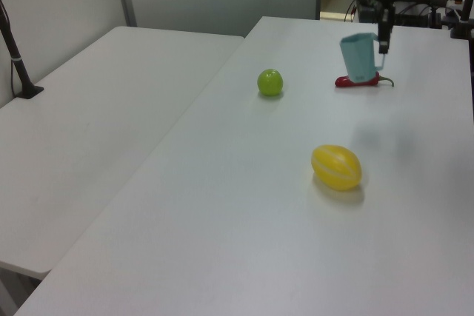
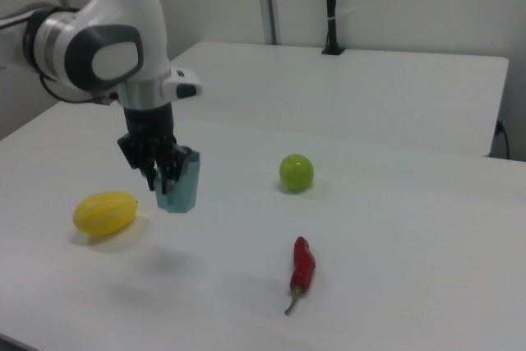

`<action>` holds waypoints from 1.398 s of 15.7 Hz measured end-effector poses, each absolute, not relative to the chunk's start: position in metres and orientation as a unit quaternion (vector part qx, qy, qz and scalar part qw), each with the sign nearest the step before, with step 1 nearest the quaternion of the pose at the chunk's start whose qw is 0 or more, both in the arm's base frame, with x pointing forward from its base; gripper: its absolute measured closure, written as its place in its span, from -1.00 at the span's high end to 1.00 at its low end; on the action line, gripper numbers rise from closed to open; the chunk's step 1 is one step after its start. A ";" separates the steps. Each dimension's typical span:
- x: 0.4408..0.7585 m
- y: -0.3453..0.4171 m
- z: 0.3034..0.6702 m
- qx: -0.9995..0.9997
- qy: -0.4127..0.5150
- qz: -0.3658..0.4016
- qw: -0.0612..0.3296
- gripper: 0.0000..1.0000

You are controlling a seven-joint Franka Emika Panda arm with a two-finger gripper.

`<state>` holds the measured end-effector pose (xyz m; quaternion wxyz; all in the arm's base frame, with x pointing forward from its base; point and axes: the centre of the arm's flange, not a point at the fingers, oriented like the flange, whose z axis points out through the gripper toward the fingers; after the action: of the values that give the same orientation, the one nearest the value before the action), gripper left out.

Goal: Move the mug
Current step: 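Lift the teal mug and carry it past the red chili pepper, then lower the teal mug onto the table beside the yellow melon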

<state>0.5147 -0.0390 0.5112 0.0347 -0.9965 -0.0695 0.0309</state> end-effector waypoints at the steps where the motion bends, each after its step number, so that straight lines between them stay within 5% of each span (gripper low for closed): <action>1: 0.510 -0.039 0.500 -0.996 -0.078 0.033 0.035 -0.46; 14: 0.477 -0.038 0.385 -0.993 -0.116 0.013 0.000 -0.46; 22: 0.475 -0.033 0.380 -0.993 -0.121 0.008 -0.002 -0.46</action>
<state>0.4748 -0.0332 0.3800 -0.0019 -0.9926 -0.1215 0.0076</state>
